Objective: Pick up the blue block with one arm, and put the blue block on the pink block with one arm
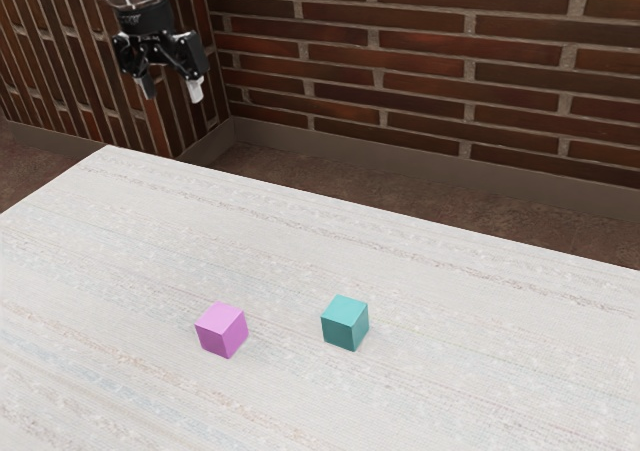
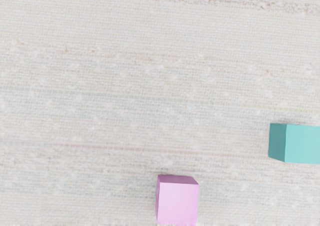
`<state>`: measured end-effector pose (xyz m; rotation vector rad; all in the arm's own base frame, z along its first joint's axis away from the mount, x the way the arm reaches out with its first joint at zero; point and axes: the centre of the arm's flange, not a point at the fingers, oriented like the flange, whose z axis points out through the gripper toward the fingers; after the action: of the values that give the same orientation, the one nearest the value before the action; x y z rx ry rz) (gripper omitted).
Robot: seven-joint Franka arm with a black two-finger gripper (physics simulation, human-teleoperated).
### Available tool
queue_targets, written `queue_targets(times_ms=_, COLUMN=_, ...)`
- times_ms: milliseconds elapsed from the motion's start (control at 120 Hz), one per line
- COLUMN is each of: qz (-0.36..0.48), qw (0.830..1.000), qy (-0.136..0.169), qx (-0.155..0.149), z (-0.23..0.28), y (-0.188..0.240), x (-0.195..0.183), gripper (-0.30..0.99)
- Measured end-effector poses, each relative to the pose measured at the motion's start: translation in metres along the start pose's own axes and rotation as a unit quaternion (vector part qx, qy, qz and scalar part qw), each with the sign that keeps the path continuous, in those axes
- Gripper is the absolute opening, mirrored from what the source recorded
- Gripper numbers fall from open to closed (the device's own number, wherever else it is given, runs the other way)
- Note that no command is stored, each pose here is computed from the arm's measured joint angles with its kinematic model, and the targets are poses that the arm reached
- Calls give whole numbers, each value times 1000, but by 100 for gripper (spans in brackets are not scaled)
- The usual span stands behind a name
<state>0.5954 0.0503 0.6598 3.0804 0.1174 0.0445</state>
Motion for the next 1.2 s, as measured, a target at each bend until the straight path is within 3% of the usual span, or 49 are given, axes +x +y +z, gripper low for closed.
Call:
queue_targets(times_ms=275, qz=-23, qw=1000, qy=-7, qx=2, z=-2, y=1, x=-4, gripper=69)
queue_targets(times_ms=358, qz=-12, qw=997, qy=82, qx=-1, z=-109, y=25, x=-37, gripper=69)
queue_targets(times_ms=442, qz=55, qw=994, qy=92, qx=0, z=-130, y=124, x=-65, gripper=69)
queue_targets(times_ms=508, qz=100, qw=992, qy=75, qx=6, z=-107, y=202, x=-74, gripper=69)
queue_targets(times_ms=567, qz=116, qw=993, qy=28, qx=28, z=-40, y=248, x=-67, gripper=69)
queue_targets(times_ms=650, qz=107, qw=992, qy=-42, qx=55, z=71, y=275, x=-64, gripper=69)
queue_targets(times_ms=708, qz=95, qw=992, qy=-65, qx=56, z=125, y=277, x=-66, gripper=69)
queue_targets(times_ms=792, qz=85, qw=994, qy=-59, qx=39, z=151, y=283, x=-63, gripper=69)
queue_targets(times_ms=917, qz=79, qw=996, qy=-32, qx=29, z=153, y=288, x=-56, gripper=69)
queue_targets(times_ms=1058, qz=54, qw=998, qy=-42, qx=9, z=173, y=258, x=-29, gripper=69)
queue_targets(times_ms=1200, qz=71, qw=997, qy=-25, qx=4, z=172, y=258, x=-25, gripper=69)
